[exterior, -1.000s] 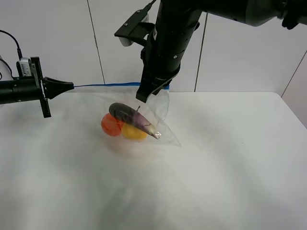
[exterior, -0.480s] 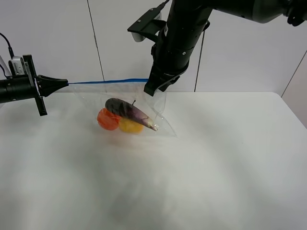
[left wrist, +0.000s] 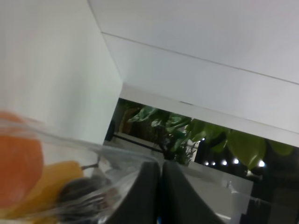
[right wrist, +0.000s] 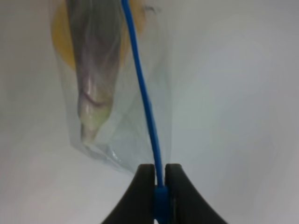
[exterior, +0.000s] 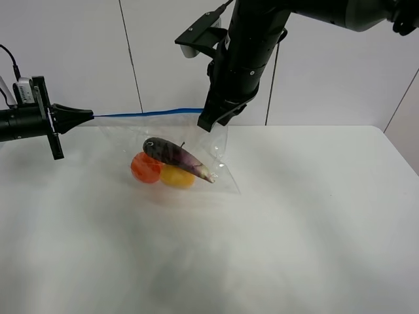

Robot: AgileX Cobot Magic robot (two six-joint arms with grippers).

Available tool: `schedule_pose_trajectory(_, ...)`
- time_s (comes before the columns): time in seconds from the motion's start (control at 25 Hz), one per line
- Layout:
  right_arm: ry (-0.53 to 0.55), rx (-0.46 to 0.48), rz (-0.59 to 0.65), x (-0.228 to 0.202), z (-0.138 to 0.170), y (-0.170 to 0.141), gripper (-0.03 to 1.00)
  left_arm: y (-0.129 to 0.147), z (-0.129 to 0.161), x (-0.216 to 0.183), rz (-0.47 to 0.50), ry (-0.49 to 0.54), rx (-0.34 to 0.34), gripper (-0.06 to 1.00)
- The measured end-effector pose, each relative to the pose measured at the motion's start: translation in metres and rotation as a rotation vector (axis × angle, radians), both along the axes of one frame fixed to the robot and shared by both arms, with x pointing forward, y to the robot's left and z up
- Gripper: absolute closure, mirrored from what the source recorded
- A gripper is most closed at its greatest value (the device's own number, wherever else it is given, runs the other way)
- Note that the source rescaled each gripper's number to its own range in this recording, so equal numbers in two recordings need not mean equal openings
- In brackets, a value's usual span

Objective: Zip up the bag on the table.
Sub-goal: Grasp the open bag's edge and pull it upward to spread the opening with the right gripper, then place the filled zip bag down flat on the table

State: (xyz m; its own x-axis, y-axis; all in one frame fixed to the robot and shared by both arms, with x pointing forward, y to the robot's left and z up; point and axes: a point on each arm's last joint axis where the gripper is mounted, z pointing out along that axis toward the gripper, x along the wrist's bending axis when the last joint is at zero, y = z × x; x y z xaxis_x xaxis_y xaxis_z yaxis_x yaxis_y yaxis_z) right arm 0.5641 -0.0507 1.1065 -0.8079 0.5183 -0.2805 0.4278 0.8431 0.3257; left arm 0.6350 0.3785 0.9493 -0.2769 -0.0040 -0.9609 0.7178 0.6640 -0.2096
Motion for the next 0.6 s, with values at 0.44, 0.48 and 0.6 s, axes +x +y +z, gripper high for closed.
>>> schedule_pose_trajectory(0.44,0.006,-0.009,-0.004,-0.0007,0.0008,-0.002,0.38,-0.0071,-0.0012,0.002,-0.011,0.006,0.013,0.94)
schedule_pose_trajectory(0.48,0.006,-0.009,-0.005,-0.0005,0.0008,-0.0022,0.23,-0.0071,-0.0012,0.002,-0.011,0.006,0.013,0.94)
schedule_pose_trajectory(0.6,0.003,-0.007,-0.005,-0.0003,0.0012,-0.0024,0.02,-0.0072,-0.0016,0.0018,-0.013,0.007,0.018,0.94)
